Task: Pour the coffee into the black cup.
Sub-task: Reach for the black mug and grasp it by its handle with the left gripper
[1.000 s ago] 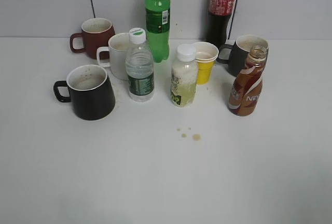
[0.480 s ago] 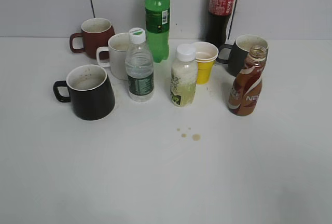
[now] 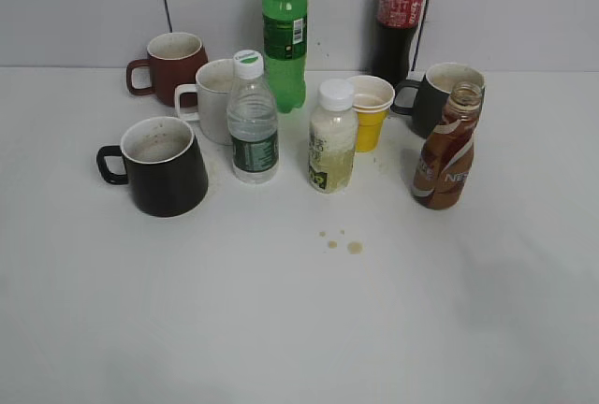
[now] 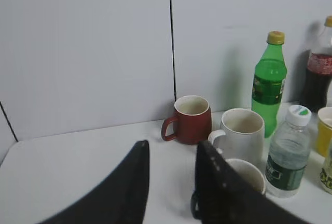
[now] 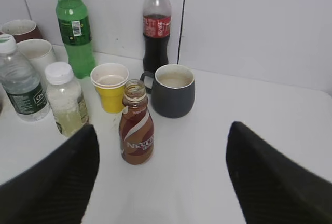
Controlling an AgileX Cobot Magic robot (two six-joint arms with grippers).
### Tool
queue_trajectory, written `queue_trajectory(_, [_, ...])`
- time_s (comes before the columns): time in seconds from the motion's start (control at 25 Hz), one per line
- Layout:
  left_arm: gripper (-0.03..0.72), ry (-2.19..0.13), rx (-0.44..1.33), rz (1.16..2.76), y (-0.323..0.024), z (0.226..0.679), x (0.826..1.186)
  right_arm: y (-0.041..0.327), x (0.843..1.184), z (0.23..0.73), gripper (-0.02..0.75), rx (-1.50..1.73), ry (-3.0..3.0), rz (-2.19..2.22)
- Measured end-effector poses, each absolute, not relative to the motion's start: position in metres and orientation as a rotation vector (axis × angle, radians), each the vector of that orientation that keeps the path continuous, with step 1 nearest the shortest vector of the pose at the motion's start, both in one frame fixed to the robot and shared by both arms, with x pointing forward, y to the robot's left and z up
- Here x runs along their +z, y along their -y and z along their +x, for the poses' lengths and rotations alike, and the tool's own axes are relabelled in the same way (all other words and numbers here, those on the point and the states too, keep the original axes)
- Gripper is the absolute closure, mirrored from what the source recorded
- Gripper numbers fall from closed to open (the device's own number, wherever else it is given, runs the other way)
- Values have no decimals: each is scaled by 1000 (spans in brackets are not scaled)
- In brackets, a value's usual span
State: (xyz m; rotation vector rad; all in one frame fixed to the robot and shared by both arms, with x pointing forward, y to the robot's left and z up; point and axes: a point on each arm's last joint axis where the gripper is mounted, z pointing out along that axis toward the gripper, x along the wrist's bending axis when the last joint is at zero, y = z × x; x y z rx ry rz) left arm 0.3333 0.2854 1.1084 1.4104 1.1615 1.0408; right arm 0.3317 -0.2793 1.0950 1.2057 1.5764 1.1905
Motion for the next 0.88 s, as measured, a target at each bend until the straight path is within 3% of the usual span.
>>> queue_trajectory(0.24, [448, -1195, 1018, 1440, -274, 401, 1091, 267, 1075, 380, 165, 1166, -1660, 1234])
queue_trajectory(0.36, [448, -1291, 944, 1509, -268, 439, 1061, 263, 1064, 408, 165, 1138, -1651, 1257])
queue_trajectory(0.88, [447, -1440, 857, 1620, -258, 512, 962, 260, 1000, 466, 165, 1088, -1563, 1398])
